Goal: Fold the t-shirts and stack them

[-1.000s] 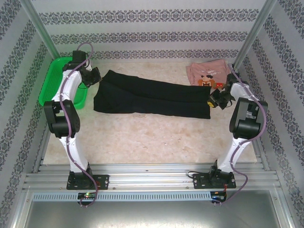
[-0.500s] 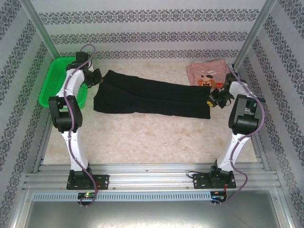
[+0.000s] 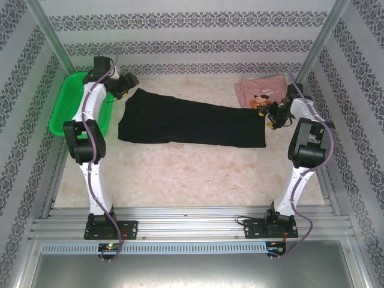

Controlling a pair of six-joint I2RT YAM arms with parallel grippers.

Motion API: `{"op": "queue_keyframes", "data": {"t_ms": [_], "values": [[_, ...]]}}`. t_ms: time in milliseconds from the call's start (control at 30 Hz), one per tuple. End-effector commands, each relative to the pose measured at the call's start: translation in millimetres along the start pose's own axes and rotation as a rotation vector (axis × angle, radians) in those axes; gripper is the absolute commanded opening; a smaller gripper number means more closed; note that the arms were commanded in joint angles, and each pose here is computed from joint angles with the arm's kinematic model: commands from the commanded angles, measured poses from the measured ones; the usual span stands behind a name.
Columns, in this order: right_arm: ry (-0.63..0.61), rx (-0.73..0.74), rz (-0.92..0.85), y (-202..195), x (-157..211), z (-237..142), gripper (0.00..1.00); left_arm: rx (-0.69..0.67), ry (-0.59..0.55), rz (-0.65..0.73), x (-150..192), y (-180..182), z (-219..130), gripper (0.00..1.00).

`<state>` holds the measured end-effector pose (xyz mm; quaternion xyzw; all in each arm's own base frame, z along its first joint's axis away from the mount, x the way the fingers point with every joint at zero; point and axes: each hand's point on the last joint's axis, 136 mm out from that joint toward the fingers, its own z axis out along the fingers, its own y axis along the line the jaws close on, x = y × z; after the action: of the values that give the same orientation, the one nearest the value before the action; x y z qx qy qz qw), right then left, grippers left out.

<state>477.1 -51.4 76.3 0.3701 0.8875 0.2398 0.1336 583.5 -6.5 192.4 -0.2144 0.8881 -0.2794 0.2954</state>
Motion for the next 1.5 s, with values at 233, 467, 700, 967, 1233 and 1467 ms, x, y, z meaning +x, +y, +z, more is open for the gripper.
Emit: {"op": "queue_keyframes", "data": {"t_ms": [233,467,700,967,1233,1467], "values": [[-0.029,-0.035,-0.119,-13,68,-66,0.75,-0.077,-0.062,0.038,37,-20,-121,0.99],[0.024,-0.089,-0.115,-36,125,-66,0.78,-0.204,0.080,-0.079,148,49,-125,0.84],[0.083,-0.038,-0.098,-58,143,-47,0.77,-0.281,0.113,-0.121,176,93,-97,0.69],[0.092,-0.013,-0.083,-64,137,-27,0.75,-0.258,0.052,-0.180,167,120,-53,0.60],[0.120,0.005,-0.082,-64,137,-14,0.73,-0.296,0.056,-0.216,164,143,-28,0.54],[0.109,0.061,-0.070,-73,129,-4,0.70,-0.296,0.029,-0.204,152,147,-17,0.50]]}}
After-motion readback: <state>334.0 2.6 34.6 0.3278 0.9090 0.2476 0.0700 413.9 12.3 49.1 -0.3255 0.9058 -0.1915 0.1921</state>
